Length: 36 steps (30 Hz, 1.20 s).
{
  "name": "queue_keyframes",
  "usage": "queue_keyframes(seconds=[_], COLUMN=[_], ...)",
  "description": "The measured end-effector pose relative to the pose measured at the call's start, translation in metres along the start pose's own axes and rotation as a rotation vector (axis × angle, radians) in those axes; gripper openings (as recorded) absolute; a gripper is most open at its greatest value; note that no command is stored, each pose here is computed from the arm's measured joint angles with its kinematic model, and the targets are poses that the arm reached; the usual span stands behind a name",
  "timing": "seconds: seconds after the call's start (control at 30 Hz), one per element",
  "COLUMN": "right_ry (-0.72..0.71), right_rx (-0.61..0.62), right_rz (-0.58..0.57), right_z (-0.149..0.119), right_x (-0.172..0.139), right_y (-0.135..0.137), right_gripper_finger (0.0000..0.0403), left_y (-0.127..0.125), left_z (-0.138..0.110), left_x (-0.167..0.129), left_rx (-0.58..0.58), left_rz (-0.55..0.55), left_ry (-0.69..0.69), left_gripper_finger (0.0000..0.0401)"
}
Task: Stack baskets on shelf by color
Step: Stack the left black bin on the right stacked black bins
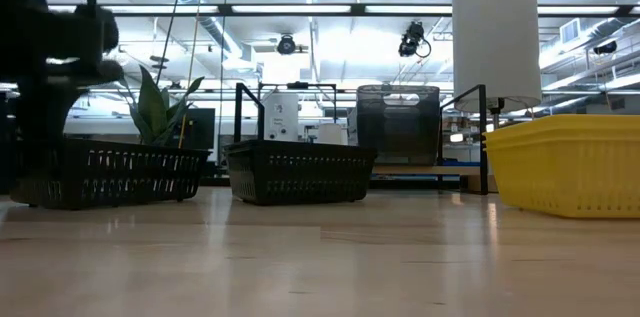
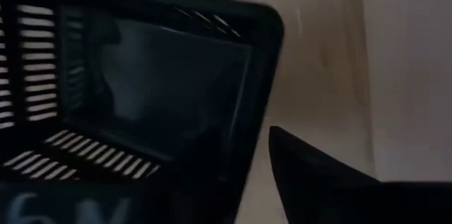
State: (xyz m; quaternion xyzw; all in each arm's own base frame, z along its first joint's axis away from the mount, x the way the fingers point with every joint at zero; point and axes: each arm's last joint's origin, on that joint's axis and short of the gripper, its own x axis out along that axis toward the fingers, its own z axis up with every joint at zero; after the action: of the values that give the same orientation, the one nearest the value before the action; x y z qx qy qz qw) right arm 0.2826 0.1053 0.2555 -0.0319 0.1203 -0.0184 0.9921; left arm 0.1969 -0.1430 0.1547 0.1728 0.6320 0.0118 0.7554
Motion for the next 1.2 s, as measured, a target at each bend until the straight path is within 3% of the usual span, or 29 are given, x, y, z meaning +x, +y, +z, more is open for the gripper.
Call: queue_keyframes(seconds=[0.3,0.47,0.7,0.93,1.2], right_ry=[0.000,0.000,0.000,0.002,0.009], right_rx=[0.000,0.000,0.000,-0.001,0.007], right_rz=[0.000,0.000,0.000,0.001,0.004], right_z=[0.000,0.000,0.000,0.000,-0.001], right_x=[0.000,0.000,0.000,0.000,0.000], right_y=[0.000,0.000,0.000,0.000,0.000], right_gripper_finger=[0.0105,0.0105,0.0105,0.0105,0.0105], left_y=[-0.006,-0.007,-0.004,-0.004,0.000], left_z=[-0.002,0.004,0.025,0.036,0.039], left_x=[0.006,-0.008,-0.049,-0.085,-0.089], left_rx=[0.050,0.062,0.071,0.163,0.337], left_rz=[-0.125,-0.155,-0.157,-0.052,0.063], left_ry=[0.090,0.102,0.089,0.004,-0.039], left_gripper_finger=[0.0011,0.0006,0.0003,0.0002,0.0001])
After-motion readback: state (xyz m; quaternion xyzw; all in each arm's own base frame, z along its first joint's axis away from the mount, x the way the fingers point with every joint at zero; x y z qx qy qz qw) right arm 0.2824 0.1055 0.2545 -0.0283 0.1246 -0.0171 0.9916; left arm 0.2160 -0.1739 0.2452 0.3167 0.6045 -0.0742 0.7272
